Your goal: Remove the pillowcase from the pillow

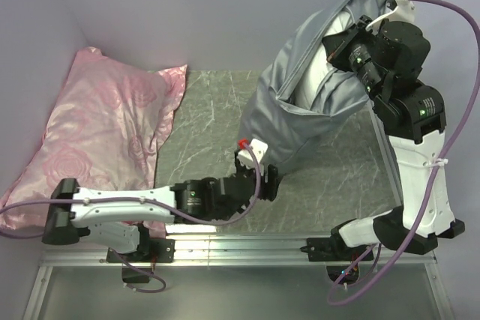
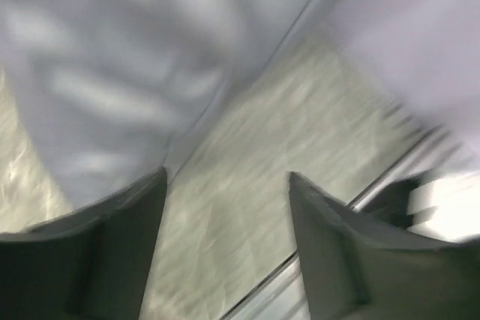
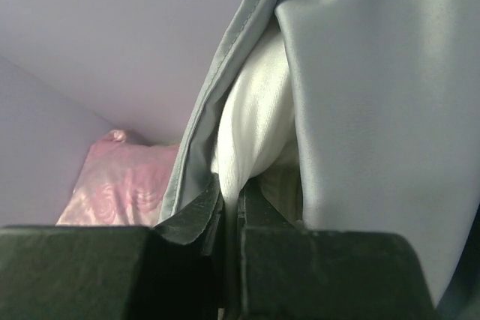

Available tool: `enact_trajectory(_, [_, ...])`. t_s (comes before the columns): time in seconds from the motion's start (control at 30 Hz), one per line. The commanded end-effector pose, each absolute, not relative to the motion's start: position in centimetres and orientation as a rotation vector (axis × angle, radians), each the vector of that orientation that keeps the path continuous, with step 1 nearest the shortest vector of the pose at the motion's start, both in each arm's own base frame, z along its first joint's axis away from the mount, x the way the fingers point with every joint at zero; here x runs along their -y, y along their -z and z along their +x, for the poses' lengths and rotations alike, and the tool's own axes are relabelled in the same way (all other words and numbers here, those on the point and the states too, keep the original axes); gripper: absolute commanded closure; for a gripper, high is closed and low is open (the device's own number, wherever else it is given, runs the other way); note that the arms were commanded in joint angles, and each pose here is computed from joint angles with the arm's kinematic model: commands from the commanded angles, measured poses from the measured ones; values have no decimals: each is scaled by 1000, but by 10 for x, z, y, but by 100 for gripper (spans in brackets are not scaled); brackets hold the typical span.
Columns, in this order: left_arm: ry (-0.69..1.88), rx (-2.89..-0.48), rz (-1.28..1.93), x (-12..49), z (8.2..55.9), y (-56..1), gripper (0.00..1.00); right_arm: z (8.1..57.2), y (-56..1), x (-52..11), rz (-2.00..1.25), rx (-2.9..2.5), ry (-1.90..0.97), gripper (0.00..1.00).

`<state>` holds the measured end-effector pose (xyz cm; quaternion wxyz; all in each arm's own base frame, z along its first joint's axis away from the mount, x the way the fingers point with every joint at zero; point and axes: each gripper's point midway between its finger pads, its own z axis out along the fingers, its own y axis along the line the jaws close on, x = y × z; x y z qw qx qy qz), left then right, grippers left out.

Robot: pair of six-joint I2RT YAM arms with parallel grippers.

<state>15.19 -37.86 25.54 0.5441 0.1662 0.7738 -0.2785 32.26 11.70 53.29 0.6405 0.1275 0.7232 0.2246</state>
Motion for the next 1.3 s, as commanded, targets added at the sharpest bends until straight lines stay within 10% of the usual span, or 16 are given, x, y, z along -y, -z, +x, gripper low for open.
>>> enact_trajectory(0.0, [925,-1595,293,377,143,-392,26,319,-601,-128,264,-1412,-658,100])
enact_trajectory(0.4, [853,-1357,153,373,154,-543,21,348,-553,-168,220,-1557,-610,100])
enact_trajectory(0.9, [607,-1399,289,423,169,-494,16,353,-550,-180,203,-1584,-594,100])
enact_trajectory(1.27, [756,-1370,353,447,170,-484,72,351,-552,-183,194,-1590,-588,100])
